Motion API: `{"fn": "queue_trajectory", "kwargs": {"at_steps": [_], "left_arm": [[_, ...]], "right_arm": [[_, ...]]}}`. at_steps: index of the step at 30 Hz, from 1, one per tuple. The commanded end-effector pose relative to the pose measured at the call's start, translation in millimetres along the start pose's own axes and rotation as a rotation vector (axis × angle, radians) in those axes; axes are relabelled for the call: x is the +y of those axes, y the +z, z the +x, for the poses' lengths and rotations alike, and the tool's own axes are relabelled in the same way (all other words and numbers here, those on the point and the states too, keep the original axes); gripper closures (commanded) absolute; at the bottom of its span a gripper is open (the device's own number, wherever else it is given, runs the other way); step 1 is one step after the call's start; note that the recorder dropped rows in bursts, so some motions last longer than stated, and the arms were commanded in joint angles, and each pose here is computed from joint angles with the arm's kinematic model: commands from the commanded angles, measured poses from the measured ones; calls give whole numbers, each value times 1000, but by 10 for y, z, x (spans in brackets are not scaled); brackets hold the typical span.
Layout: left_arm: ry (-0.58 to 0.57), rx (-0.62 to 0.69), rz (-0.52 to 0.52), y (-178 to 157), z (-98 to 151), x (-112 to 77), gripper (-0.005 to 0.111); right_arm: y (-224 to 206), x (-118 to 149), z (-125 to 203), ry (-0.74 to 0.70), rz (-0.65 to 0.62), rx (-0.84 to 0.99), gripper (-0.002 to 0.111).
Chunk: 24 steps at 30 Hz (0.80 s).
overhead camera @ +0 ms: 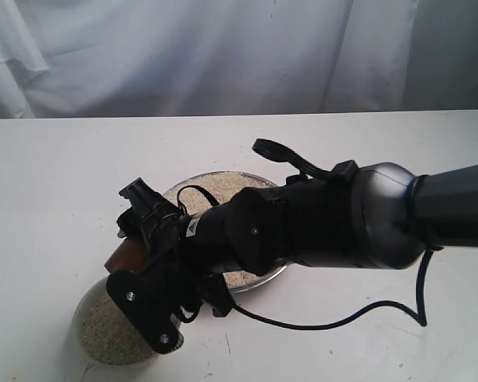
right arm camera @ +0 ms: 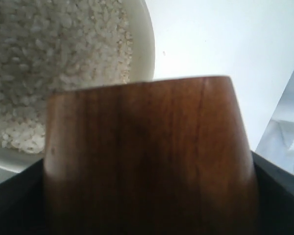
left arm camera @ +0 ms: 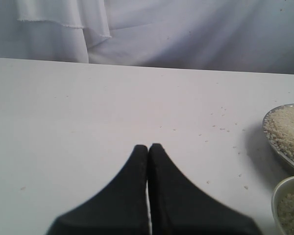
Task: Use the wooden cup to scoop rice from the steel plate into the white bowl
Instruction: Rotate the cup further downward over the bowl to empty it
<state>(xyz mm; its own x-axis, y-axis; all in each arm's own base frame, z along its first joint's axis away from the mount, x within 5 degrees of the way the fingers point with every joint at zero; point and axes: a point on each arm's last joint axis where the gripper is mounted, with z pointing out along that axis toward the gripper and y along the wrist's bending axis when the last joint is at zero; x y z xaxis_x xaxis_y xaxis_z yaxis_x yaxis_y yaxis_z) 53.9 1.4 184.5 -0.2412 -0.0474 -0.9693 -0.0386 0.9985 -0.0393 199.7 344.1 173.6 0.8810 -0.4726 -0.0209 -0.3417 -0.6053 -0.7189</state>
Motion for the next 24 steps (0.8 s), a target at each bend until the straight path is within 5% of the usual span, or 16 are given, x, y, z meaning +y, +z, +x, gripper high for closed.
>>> {"fn": "queue_trajectory", "kwargs": {"at_steps": [1, 24], "left_arm": [[3, -13, 3, 2, 1, -1, 107], [3, -13, 3, 2, 1, -1, 107]], "right_arm": [[-33, -40, -1, -51, 24, 11, 108], [-34, -90, -37, -196, 72, 34, 108]]}}
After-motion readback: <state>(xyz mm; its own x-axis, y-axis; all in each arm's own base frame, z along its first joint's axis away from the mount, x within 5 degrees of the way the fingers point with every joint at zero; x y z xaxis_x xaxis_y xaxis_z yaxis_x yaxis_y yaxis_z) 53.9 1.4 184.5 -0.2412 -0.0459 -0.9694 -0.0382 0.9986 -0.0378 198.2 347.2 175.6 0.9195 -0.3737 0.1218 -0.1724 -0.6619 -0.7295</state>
